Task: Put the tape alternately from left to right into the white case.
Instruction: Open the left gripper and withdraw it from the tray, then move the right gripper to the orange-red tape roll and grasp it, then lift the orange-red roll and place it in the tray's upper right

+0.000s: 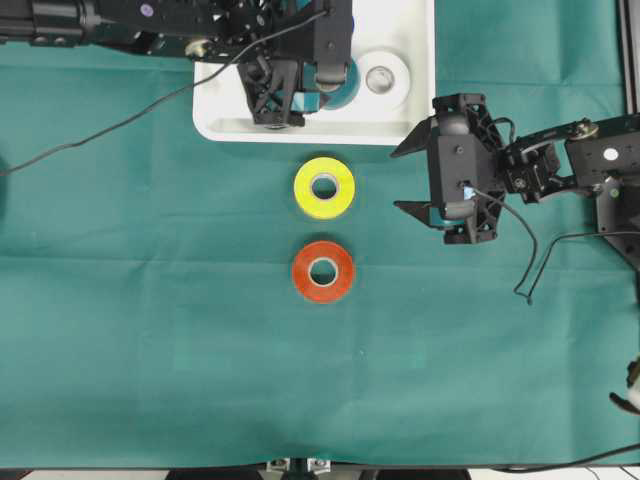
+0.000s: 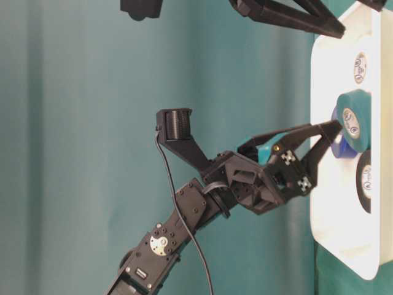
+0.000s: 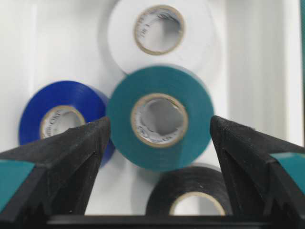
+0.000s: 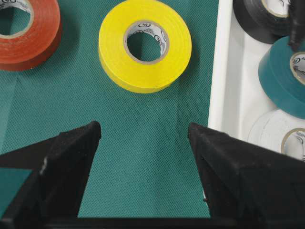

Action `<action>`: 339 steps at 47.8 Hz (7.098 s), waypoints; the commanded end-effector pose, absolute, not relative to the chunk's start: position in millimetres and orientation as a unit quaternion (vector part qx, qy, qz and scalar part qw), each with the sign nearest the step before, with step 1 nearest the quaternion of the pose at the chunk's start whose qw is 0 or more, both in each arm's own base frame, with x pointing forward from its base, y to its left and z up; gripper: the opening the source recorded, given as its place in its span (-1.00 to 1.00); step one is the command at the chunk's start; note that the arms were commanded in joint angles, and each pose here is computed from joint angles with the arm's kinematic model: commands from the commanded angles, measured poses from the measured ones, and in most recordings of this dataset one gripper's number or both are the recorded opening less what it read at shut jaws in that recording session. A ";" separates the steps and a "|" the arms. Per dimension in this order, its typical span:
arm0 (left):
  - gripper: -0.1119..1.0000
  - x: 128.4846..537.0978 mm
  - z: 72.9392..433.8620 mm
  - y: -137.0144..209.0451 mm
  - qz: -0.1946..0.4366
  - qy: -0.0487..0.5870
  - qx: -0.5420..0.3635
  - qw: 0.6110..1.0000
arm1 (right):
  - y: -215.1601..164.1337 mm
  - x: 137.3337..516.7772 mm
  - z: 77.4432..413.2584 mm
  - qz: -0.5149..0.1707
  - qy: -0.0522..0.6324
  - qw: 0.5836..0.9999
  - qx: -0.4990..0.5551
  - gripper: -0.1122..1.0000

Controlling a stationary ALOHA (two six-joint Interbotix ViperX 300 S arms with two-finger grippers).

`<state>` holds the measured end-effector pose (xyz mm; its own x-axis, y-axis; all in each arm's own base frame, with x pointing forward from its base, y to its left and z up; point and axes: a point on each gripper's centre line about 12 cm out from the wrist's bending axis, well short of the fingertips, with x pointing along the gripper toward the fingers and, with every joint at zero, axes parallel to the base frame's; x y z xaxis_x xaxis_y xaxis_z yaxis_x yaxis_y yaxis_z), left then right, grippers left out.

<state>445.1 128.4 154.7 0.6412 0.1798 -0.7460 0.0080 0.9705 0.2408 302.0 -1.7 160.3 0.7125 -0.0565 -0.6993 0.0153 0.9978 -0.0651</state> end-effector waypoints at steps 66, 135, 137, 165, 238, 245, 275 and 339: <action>0.74 364.9 163.9 24.4 -0.008 0.431 0.059 0.900 | -0.1 303.9 165.5 -0.017 0.369 0.929 -0.025 0.66; 0.73 359.8 156.5 20.2 -0.003 0.442 0.039 0.896 | 52.0 378.2 154.7 0.057 0.353 0.933 -0.028 0.66; 0.73 359.8 156.5 20.2 -0.003 0.442 0.039 0.896 | 52.4 380.6 153.1 0.058 0.354 0.933 -0.028 0.66; 0.73 359.8 156.5 20.2 -0.003 0.442 0.039 0.896 | 62.5 401.7 131.8 0.064 0.373 0.925 -0.034 0.66; 0.72 359.5 154.9 19.6 -0.004 0.444 0.039 0.895 | 64.8 417.3 118.1 0.052 0.396 0.916 -0.047 -0.29; 0.72 359.5 156.0 19.0 -0.004 0.442 0.038 0.896 | 67.6 415.2 137.2 0.054 0.378 0.923 -0.048 -0.29; 0.72 355.6 152.8 18.8 -0.004 0.447 0.038 0.894 | 59.0 407.9 167.8 0.022 0.376 0.924 -0.061 -0.32; 0.72 355.1 151.8 11.7 -0.010 0.448 0.035 0.893 | -56.6 369.3 183.3 -0.123 0.398 0.908 -0.039 -0.32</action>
<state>357.3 12.9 144.6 0.5794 0.0155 -0.8149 0.0513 0.9971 0.0554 369.3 -48.7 169.5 0.6265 -0.2395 -0.7417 0.1734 0.9706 -0.1669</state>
